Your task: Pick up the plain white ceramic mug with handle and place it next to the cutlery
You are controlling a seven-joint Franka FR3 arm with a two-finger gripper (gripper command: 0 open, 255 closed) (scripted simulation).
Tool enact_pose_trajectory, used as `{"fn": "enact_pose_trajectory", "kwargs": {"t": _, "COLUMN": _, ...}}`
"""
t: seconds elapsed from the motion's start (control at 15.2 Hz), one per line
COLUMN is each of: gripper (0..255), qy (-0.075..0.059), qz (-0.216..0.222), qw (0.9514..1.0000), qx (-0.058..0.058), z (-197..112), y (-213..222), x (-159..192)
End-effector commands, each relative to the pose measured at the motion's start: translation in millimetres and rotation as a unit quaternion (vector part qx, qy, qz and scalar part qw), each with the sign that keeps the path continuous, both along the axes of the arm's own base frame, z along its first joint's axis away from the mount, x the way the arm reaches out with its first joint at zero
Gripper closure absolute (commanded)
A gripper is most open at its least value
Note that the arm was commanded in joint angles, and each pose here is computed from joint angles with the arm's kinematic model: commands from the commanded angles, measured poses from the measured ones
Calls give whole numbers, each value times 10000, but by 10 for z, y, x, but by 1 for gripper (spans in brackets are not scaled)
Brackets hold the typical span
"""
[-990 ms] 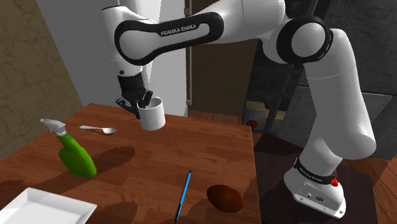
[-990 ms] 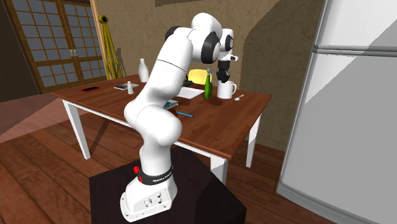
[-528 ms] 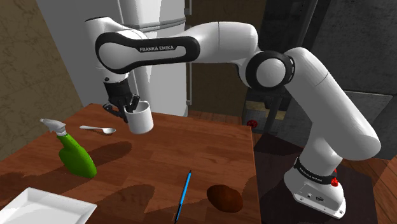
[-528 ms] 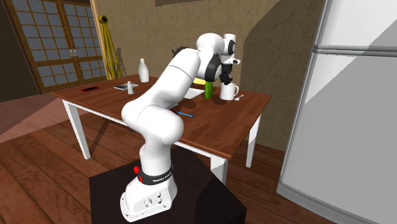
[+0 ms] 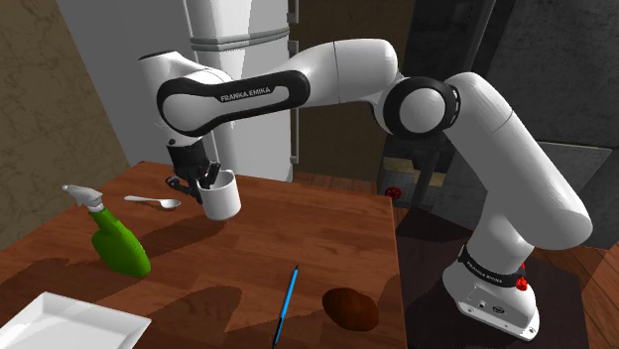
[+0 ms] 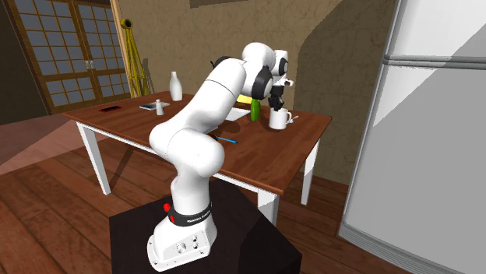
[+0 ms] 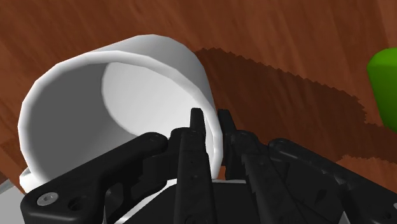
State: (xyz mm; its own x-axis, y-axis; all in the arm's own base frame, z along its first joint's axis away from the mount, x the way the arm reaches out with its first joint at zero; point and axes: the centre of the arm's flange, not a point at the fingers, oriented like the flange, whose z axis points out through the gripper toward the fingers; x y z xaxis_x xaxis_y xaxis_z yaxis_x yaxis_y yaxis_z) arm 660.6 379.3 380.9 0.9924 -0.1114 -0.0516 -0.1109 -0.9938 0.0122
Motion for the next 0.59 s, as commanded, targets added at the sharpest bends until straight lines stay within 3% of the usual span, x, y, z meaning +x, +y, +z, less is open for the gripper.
{"fn": "enact_pose_trajectory", "kwargs": {"t": 0.0, "gripper": 255, "qy": -4, "qz": 1, "qw": 10000, "qx": 2, "z": -110, "y": 1, "x": 3}}
{"fn": "enact_pose_trajectory", "kwargs": {"t": 0.53, "gripper": 255, "qy": -4, "qz": 1, "qw": 10000, "qx": 2, "z": -219, "y": 1, "x": 3}}
